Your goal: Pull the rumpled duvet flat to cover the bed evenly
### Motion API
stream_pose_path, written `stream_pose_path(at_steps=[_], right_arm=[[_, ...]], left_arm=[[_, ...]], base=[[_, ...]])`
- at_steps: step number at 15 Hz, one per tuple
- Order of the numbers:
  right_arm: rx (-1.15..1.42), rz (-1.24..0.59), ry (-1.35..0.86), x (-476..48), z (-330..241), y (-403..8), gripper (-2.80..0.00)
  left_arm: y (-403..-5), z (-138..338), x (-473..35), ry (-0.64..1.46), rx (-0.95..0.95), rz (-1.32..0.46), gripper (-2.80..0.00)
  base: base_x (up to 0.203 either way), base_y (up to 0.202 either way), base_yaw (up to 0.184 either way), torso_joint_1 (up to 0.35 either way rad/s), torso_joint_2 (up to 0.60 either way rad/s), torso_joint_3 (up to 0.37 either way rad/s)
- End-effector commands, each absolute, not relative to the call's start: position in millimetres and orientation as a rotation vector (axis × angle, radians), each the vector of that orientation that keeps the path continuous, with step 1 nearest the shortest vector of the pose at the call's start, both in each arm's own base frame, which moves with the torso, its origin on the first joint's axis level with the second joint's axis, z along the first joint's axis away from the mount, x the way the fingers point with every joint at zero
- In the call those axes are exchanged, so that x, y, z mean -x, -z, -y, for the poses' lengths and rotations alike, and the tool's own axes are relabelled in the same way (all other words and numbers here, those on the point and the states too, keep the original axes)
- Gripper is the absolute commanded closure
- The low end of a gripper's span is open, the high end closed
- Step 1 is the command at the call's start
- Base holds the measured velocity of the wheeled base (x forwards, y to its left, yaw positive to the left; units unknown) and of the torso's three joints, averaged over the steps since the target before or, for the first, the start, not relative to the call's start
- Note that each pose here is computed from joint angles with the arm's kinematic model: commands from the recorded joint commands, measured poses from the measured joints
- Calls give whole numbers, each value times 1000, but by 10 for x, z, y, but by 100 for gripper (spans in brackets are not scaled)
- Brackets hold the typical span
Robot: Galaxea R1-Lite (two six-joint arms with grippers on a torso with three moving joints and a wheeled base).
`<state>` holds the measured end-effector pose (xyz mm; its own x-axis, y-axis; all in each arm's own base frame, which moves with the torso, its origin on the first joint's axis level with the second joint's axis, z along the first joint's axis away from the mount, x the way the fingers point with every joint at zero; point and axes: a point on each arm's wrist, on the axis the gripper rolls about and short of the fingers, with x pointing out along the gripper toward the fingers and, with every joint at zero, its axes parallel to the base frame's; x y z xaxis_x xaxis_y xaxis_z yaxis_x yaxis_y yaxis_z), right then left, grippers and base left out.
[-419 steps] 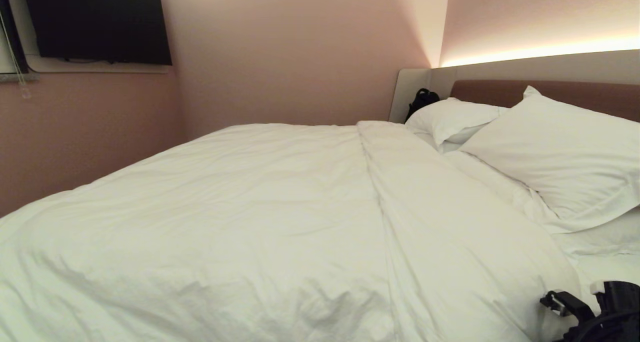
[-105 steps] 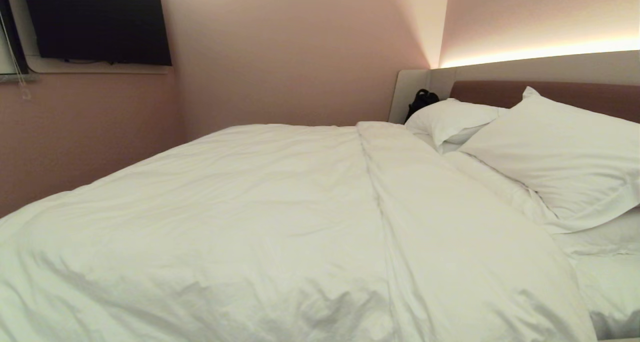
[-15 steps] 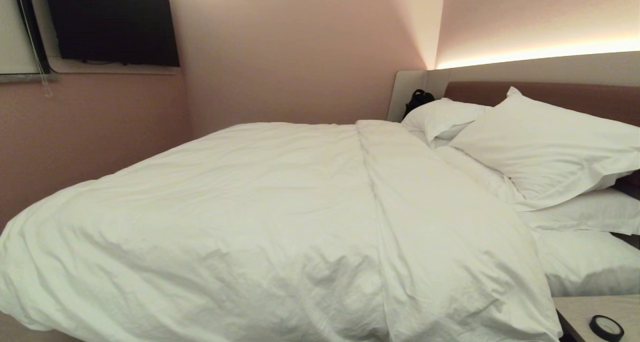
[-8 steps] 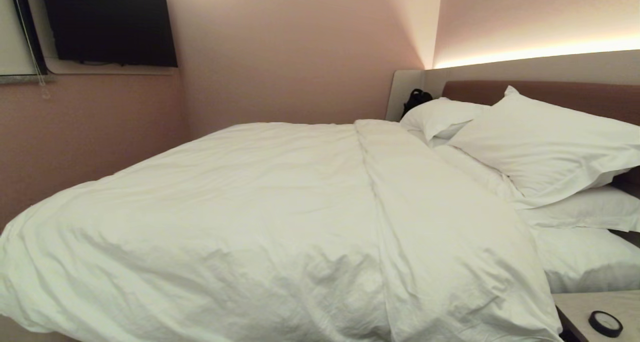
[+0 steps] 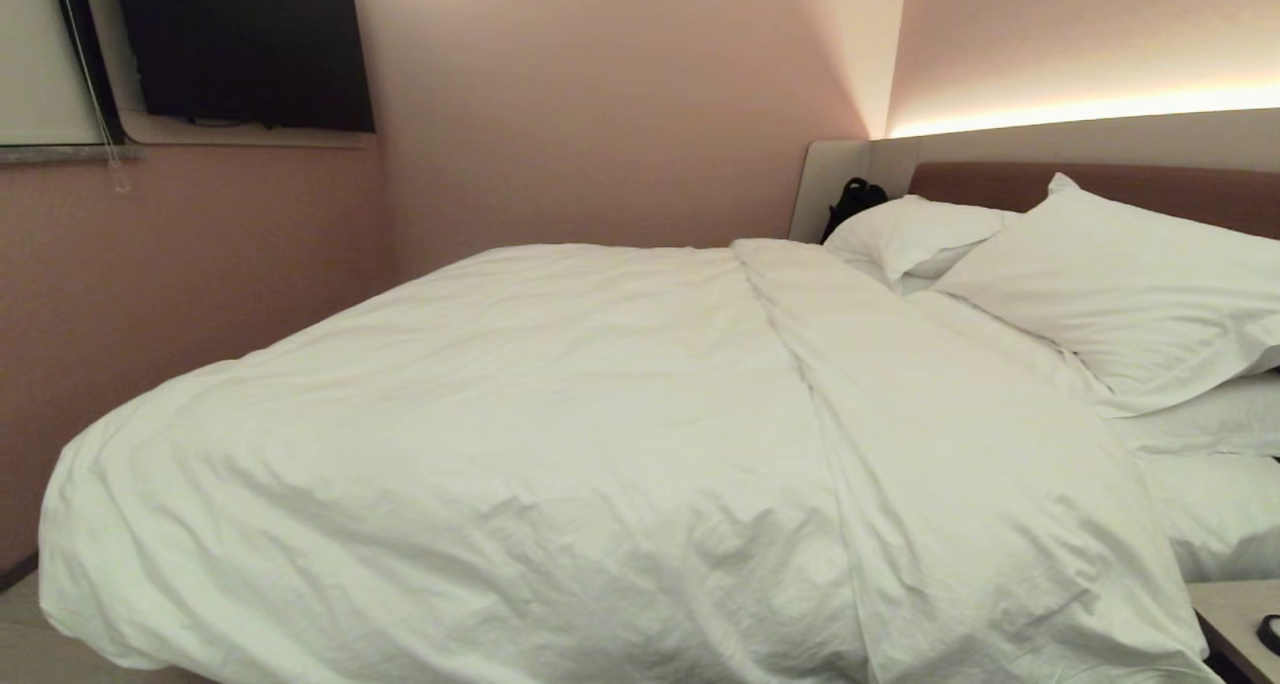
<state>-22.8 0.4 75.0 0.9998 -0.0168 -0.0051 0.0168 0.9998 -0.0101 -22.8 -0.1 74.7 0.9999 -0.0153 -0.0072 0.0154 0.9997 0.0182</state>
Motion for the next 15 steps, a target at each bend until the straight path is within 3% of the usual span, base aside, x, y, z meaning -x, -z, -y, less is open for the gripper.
stream_pose_path(at_steps=[1,15], right_arm=[[11,-5,16,228,-4,-750,0],[11,-5,14,228,-4,-750,0]], left_arm=[[-747,1,228,15,-18,-8,0],[-747,1,228,17,-18,-8,0]], base=[[0,199,-4,2,-4,8],[0,196,0,4,3,2]])
